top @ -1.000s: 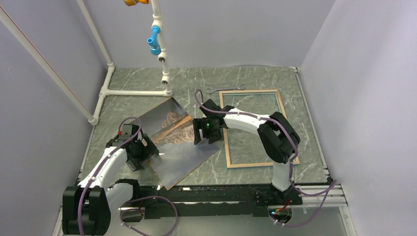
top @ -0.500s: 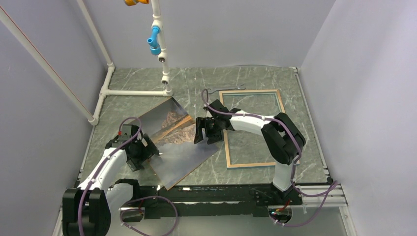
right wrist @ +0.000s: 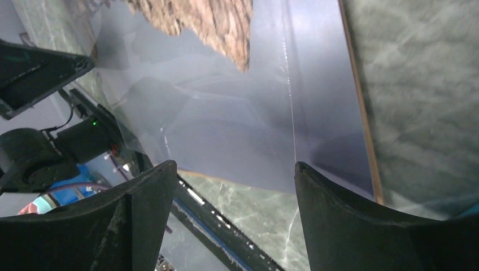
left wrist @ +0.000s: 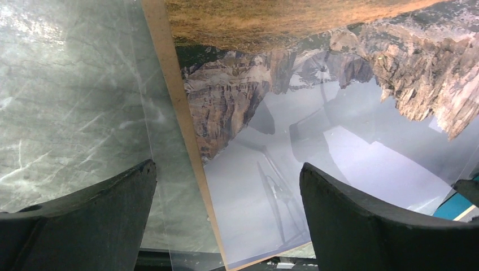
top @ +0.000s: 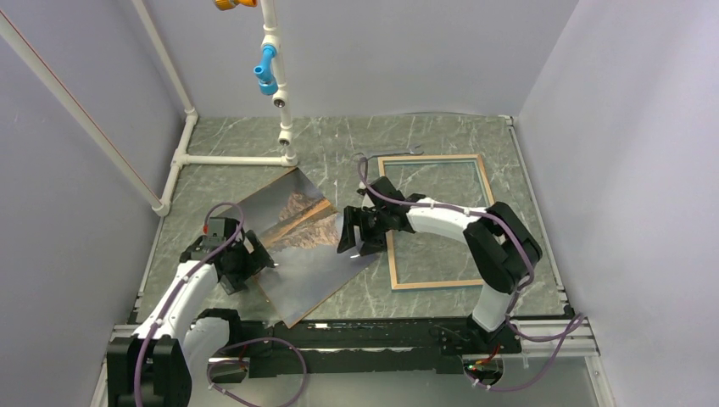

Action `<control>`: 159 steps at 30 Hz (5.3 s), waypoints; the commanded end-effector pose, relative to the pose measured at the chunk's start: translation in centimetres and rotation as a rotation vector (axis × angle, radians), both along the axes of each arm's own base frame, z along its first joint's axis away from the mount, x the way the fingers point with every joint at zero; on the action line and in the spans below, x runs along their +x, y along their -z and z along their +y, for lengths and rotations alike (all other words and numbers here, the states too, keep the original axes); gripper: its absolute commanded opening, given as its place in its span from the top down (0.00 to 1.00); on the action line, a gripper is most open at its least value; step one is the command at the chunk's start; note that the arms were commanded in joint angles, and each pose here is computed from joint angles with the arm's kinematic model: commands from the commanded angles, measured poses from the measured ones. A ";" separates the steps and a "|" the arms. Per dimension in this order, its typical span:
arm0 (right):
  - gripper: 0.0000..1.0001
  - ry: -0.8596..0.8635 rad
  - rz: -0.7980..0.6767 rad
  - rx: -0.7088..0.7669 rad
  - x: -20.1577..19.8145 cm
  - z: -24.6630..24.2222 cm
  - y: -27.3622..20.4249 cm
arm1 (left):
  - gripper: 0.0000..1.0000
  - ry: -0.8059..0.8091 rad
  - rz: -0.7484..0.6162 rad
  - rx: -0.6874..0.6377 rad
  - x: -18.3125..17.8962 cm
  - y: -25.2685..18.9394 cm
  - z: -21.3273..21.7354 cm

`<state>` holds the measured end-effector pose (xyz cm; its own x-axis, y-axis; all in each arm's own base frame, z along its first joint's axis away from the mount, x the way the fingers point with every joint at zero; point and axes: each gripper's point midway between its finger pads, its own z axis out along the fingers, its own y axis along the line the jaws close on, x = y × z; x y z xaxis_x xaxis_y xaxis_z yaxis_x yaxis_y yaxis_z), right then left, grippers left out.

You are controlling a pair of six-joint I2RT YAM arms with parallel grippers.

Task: Put the photo into the frame
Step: Pick up the photo frame item at the center of the board, then move the photo frame to the center of the board.

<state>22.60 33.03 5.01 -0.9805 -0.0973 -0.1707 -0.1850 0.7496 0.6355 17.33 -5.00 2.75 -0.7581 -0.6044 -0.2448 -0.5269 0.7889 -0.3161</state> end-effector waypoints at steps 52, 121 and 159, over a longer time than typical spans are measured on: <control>0.16 0.260 -0.150 -0.154 1.9 -15.7 -3.8 | 0.01 0.397 -0.097 -0.095 3.9 -4.6 -12.8; 1.00 0.221 -0.306 0.101 6.3 -13.0 -15.1 | 0.01 0.447 -0.382 -0.233 5.3 -9.1 -12.6; 1.00 0.837 -1.012 -0.200 1.6 -28.6 -34.6 | 0.19 0.742 -0.087 0.011 5.1 -3.0 -35.4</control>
<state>23.95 5.22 37.78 -0.2705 0.3603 -0.8927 0.0338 0.9303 0.3652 21.98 -40.41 6.03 -0.9418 0.0878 -0.3246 0.2163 0.8973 -0.3847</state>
